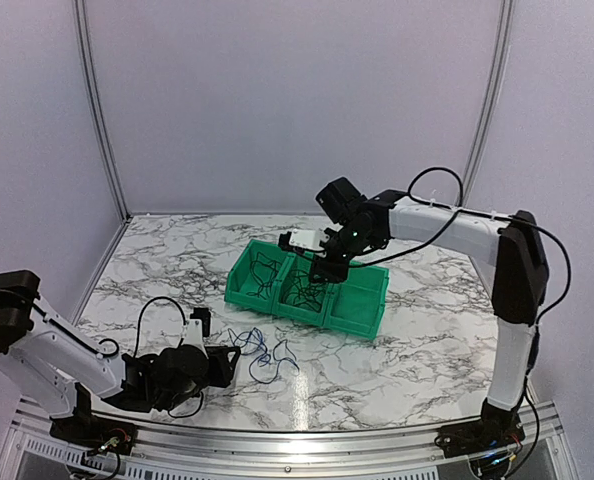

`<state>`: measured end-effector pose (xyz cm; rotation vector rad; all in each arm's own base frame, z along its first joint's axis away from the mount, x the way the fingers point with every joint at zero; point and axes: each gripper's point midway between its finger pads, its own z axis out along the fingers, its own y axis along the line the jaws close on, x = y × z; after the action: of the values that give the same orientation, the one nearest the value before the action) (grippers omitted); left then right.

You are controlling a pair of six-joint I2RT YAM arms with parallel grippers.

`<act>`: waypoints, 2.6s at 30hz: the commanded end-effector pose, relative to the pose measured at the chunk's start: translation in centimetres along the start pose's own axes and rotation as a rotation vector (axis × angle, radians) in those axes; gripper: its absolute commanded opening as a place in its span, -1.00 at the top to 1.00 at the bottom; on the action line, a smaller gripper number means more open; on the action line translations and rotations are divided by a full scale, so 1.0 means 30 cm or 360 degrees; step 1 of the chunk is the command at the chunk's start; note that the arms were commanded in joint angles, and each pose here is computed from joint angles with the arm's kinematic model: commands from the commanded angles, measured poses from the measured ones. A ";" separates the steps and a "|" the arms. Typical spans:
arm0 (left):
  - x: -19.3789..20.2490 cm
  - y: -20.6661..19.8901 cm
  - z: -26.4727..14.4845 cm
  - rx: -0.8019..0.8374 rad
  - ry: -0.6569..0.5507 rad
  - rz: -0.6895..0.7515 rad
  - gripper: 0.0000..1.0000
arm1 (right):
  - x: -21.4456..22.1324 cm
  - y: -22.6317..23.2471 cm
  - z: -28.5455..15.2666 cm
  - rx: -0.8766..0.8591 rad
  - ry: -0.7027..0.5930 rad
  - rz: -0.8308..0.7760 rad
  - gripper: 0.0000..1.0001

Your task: Untangle the cables

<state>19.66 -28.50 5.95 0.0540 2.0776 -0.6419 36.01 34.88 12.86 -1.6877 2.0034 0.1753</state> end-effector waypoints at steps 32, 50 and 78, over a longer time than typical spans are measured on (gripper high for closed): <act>-0.003 0.023 -0.014 -0.0035 -0.0012 -0.0140 0.19 | -0.242 0.517 0.206 -0.1025 -0.0160 0.0366 -0.21; -0.047 -0.033 0.015 -0.0039 -0.0079 -0.0061 0.12 | -0.273 0.495 0.119 -0.0966 -0.0241 0.0373 1.00; -0.020 -0.034 0.223 -0.0082 0.0000 -0.0167 0.18 | -0.408 0.554 -0.408 -0.1071 -0.0730 -0.0063 1.00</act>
<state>24.81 -31.28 3.27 -0.0854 2.1147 -0.5842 19.04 44.69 21.50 -1.7911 1.7835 1.2108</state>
